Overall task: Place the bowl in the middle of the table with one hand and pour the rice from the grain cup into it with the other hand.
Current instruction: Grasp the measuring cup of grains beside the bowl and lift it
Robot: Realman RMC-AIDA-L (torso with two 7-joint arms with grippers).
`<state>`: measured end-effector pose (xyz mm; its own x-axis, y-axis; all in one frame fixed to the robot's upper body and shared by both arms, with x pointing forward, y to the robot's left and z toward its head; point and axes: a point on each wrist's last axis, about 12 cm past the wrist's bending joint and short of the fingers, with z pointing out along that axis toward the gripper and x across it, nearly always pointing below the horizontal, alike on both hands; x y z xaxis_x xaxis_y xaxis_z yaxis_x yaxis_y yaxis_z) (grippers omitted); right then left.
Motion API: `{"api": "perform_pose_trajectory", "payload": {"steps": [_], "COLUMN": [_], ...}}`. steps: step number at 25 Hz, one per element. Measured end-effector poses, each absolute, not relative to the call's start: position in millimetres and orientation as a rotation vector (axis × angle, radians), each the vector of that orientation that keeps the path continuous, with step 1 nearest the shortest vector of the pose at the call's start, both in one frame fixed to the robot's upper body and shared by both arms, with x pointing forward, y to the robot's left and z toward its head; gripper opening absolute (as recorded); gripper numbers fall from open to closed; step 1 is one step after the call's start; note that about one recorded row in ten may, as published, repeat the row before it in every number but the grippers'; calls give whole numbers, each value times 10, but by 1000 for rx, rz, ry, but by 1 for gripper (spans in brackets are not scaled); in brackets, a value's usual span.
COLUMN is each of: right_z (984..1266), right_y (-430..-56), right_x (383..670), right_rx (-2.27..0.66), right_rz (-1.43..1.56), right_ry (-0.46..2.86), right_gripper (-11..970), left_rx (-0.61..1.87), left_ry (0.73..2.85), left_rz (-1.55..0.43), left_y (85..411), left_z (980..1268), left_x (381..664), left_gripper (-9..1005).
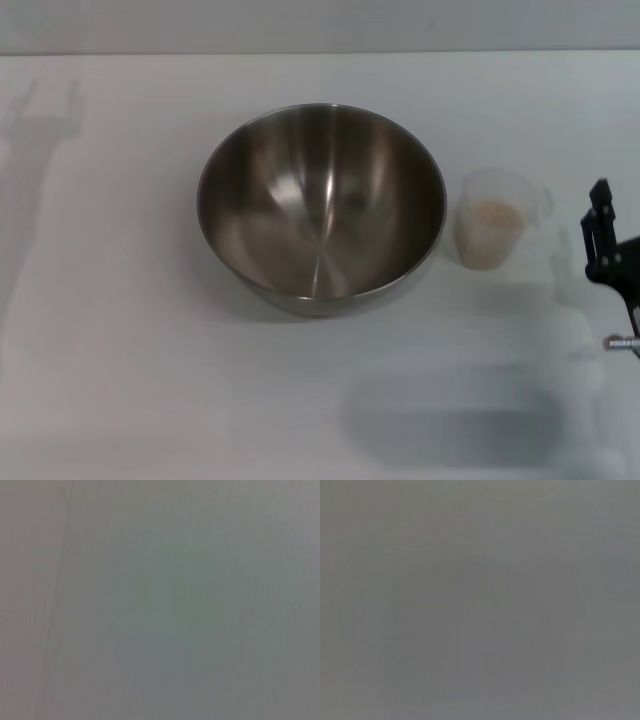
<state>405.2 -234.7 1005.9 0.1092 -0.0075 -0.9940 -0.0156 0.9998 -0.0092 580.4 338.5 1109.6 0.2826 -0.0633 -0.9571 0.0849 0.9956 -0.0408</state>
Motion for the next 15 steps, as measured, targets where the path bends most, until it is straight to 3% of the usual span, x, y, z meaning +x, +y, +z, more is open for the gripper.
{"api": "perform_pose_trajectory", "payload": {"steps": [5,15], "right_z": [9960,9847], "right_y": [-2393,-2418], "right_x": [3984,4151], "right_rx": [-34,-132], "right_rz": [-7,6], "right_ry": [1527,1608], "right_gripper": [498,499], "left_rx": [37,48], "left_ry": [1280,1275], "left_rz": [-72,-51], "left_y": [3394,3365], "left_z": [11101,11093], "left_x": [5810,5807], "left_gripper": [544,545]}}
